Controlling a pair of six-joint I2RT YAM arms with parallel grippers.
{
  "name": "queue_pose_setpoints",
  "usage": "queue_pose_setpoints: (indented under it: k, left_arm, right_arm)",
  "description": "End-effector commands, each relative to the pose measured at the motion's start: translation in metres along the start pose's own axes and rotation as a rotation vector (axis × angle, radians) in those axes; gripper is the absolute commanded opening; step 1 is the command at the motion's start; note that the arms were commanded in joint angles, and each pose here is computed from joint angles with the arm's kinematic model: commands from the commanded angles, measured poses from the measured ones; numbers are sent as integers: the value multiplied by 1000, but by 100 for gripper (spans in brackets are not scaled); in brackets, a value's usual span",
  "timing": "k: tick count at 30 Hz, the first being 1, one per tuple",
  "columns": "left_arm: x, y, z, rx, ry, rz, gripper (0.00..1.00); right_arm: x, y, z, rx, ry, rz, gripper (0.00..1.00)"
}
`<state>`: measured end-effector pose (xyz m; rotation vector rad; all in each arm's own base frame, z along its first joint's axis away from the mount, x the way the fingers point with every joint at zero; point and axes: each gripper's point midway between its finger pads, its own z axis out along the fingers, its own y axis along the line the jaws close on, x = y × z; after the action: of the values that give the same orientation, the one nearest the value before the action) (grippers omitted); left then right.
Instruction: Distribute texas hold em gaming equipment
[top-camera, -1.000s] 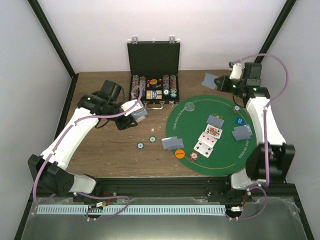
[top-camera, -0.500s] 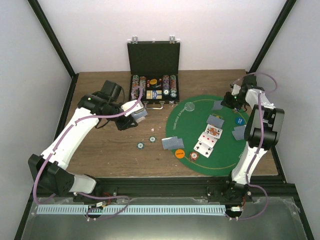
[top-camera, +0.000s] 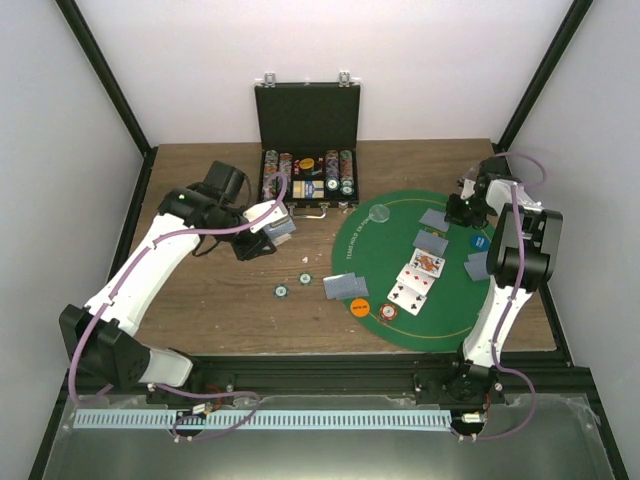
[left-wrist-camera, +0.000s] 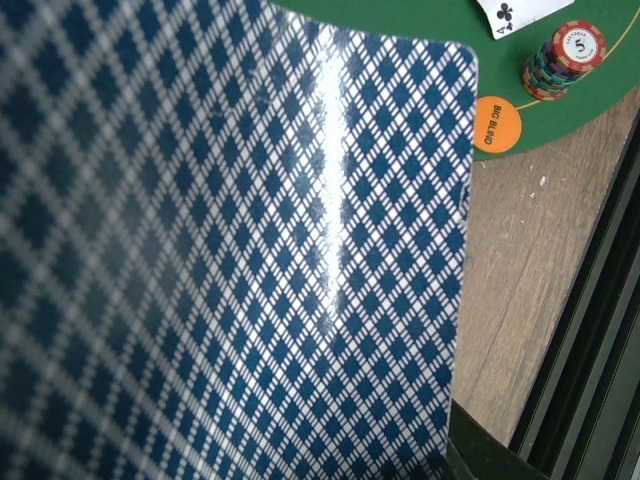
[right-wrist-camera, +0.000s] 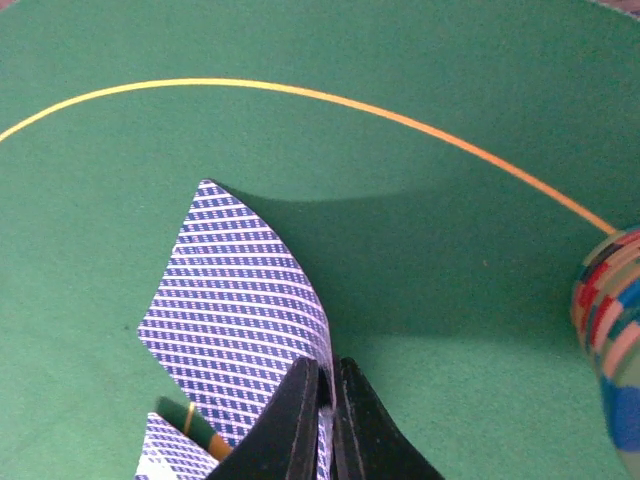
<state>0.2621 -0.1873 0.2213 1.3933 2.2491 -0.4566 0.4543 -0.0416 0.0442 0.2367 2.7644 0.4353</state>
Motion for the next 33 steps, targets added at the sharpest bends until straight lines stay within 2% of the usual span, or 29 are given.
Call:
queue_pose_setpoints:
  k: [1,8,12,19,25,28,33]
  left_arm:
    - [-5,0,0,5,-17,8,35]
    - [-1,-5,3,25,-13,7,35]
    - [18,-11,17,57,33,14,35]
    - [45,-21,33,75,65,22,36]
    - [69,-36,54,149,91,28,36]
    - [75,-52,58,210,54,72,37]
    - [83,-79,66,315,-8,156,39]
  right_arm:
    - [0,-11,6,91,23,-29,6]
    - [5,-22,10,169,60,-28,12]
    - [11,-16,17,179,98,-35,16]
    - [4,-29,-7,345,112,0,27]
    - [-1,-26,-36,422,89,5,48]
    - [-8,-13,-52,420,61,-8,58]
    - [-17,29,-79,378,-3,-73,64]
